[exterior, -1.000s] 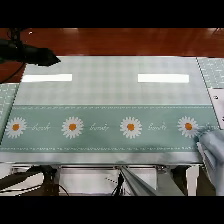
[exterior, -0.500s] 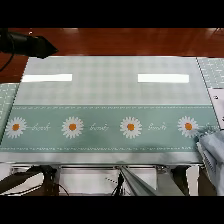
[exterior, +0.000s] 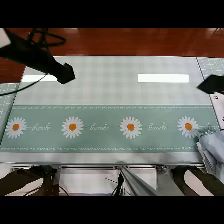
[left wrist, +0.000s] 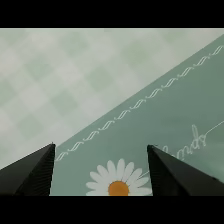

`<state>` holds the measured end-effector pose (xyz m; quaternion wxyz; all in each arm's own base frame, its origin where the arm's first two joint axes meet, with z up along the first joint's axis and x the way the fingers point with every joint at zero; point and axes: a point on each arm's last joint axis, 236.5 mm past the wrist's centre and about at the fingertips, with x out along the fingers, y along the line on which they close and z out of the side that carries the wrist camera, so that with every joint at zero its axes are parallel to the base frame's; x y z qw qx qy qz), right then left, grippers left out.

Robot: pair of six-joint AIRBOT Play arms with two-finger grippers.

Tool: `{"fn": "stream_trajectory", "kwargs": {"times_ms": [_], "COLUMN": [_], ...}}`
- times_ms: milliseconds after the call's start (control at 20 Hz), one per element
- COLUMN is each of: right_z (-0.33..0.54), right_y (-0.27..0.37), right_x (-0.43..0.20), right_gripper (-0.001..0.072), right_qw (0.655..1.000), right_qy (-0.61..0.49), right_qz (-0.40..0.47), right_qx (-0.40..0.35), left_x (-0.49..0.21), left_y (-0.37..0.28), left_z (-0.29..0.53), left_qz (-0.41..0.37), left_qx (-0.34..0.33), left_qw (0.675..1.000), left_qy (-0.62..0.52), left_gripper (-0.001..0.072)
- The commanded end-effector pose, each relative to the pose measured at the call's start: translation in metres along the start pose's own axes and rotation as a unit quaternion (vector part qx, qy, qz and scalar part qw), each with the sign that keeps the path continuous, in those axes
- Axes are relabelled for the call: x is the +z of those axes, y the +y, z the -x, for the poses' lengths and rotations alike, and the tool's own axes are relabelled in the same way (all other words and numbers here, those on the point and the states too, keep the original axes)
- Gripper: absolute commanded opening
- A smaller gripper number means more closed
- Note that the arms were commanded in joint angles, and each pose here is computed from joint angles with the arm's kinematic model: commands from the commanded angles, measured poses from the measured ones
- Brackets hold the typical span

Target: Fold the shirts.

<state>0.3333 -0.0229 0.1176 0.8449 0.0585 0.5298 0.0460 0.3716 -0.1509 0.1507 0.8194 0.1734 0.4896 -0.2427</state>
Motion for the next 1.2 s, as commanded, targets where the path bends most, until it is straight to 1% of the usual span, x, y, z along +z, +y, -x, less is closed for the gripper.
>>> {"fn": "stream_trajectory", "kwargs": {"times_ms": [0,100,200,1150], "right_z": [-0.055,-0.063,-0.064,-0.064], "right_y": [0.046,0.060,0.069,0.070], "right_x": [-0.012,-0.010,-0.005,-0.005], "right_gripper": [0.0614,0.0613,0.0612,0.0612], "right_qw": [0.991,0.989,0.989,0.989], "right_qy": [0.080,0.077,0.065,0.064], "right_qz": [0.106,0.125,0.135,0.135], "right_qx": [-0.005,-0.009,-0.005,-0.003], "left_x": [-0.008,-0.013,-0.015,-0.015], "left_y": [0.008,0.005,0.005,0.005], "left_z": [-0.011,-0.019,-0.024,-0.027], "left_qz": [0.008,0.044,0.045,0.045], "left_qx": [0.086,0.082,0.081,0.081], "left_qw": [0.995,0.994,0.994,0.993], "left_qy": [0.043,0.059,0.065,0.069], "left_gripper": [0.0707,0.0705,0.0681,0.0682]}}
